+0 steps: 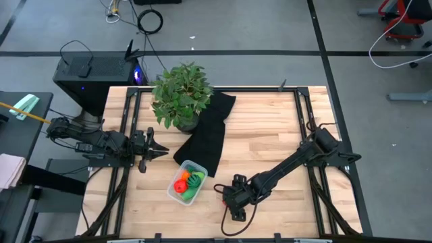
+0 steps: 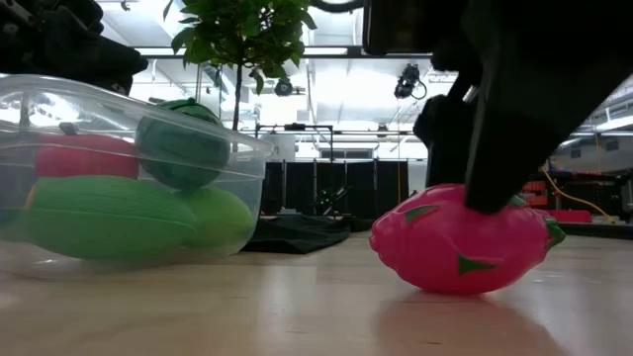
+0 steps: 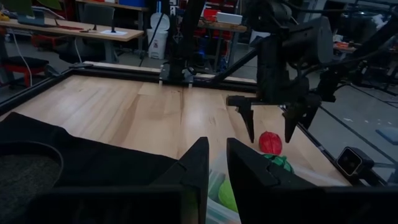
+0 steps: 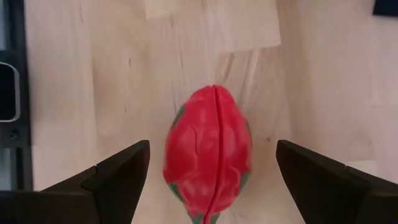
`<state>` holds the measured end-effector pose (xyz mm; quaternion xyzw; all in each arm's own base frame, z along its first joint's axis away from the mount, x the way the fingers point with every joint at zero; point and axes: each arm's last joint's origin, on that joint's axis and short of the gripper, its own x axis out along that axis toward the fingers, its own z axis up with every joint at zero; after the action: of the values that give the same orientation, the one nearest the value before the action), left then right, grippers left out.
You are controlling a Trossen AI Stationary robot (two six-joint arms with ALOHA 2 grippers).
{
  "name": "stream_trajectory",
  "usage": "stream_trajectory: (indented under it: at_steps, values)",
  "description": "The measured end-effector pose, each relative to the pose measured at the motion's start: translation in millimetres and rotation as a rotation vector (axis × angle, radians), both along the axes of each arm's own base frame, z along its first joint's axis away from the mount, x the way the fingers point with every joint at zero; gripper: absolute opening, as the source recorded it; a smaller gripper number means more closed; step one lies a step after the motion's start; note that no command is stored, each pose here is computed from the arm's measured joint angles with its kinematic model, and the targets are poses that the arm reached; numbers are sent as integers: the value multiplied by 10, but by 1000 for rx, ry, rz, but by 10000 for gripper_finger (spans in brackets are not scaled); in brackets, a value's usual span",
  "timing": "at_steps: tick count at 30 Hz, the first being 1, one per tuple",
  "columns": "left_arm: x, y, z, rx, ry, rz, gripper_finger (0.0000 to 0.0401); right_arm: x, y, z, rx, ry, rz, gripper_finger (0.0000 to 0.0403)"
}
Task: Pick and placing Produce into tupperware
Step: Put the red dragon fruit into the transparent bin
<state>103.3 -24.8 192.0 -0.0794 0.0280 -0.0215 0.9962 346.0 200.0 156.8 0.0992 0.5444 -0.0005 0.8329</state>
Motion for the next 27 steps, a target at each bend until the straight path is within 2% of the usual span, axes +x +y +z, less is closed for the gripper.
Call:
stream_trajectory:
  at_steps: [11, 27]
  values:
    - [0, -1, 2, 0, -2, -1, 66, 24, 19, -218, -18, 48, -1, 354]
    - [0, -1, 4, 0, -4, -1, 66, 49, 32, -178, 2, 13, 2, 347]
